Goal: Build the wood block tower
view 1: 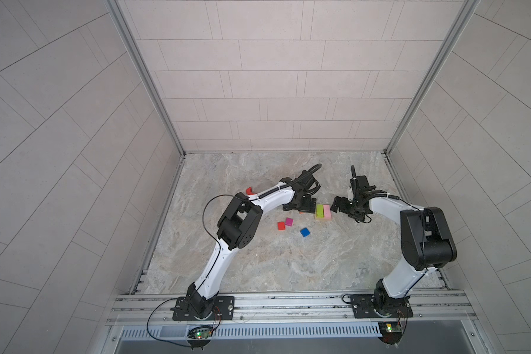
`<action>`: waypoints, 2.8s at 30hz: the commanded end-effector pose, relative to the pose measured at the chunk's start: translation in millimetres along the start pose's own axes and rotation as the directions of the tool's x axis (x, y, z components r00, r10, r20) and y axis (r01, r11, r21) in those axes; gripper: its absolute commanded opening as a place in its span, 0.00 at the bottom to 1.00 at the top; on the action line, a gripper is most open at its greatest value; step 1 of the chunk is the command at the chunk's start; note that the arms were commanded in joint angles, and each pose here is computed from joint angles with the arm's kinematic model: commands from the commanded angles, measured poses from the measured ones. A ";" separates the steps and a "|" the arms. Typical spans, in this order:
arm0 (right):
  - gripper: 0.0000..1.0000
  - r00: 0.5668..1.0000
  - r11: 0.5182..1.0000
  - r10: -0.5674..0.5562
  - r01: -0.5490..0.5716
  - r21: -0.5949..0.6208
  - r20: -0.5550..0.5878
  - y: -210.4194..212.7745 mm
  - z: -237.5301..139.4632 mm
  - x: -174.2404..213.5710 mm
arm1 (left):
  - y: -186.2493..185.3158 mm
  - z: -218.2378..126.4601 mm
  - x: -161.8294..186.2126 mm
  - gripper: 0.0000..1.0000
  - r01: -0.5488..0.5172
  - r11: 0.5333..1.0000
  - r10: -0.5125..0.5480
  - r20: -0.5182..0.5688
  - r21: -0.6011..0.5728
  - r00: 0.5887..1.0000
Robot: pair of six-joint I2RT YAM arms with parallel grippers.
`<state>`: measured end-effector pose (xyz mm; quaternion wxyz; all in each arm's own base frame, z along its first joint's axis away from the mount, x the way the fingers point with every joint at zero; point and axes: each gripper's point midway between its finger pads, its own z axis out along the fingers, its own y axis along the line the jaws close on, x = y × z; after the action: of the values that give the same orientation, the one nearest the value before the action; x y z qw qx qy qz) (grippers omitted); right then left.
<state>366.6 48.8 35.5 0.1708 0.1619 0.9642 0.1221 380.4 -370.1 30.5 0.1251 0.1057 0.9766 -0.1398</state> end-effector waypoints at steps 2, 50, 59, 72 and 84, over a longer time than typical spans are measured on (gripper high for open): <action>0.98 1.000 1.000 -0.012 0.012 -0.004 -0.028 3.0 4.4 6.2 | 4.2 14.4 14.8 1.00 -0.002 0.999 0.001 -0.058 -0.032 0.998; 0.97 1.000 1.000 -0.017 0.017 0.004 -0.026 5.2 3.1 3.5 | -1.4 14.0 17.0 1.00 -0.025 0.999 0.023 -0.064 -0.023 0.998; 0.97 1.000 0.999 -0.019 0.018 0.041 0.012 1.0 -12.9 -2.0 | 3.7 3.6 15.7 1.00 -0.030 0.998 0.028 -0.055 -0.046 0.998; 0.97 0.995 0.995 -0.043 0.035 0.096 0.090 -3.4 -48.3 -8.4 | 15.5 -41.5 9.0 1.00 -0.008 1.000 0.008 0.007 -0.019 1.000; 0.94 0.967 0.970 -0.236 0.228 0.083 0.092 45.7 -77.0 3.9 | 43.5 -95.4 27.7 1.00 0.037 0.997 -0.039 0.036 0.072 0.999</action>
<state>352.7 71.7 102.3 0.2211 0.0895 0.9685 0.0718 347.9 -305.1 88.1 0.1310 0.0864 0.9739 -0.1641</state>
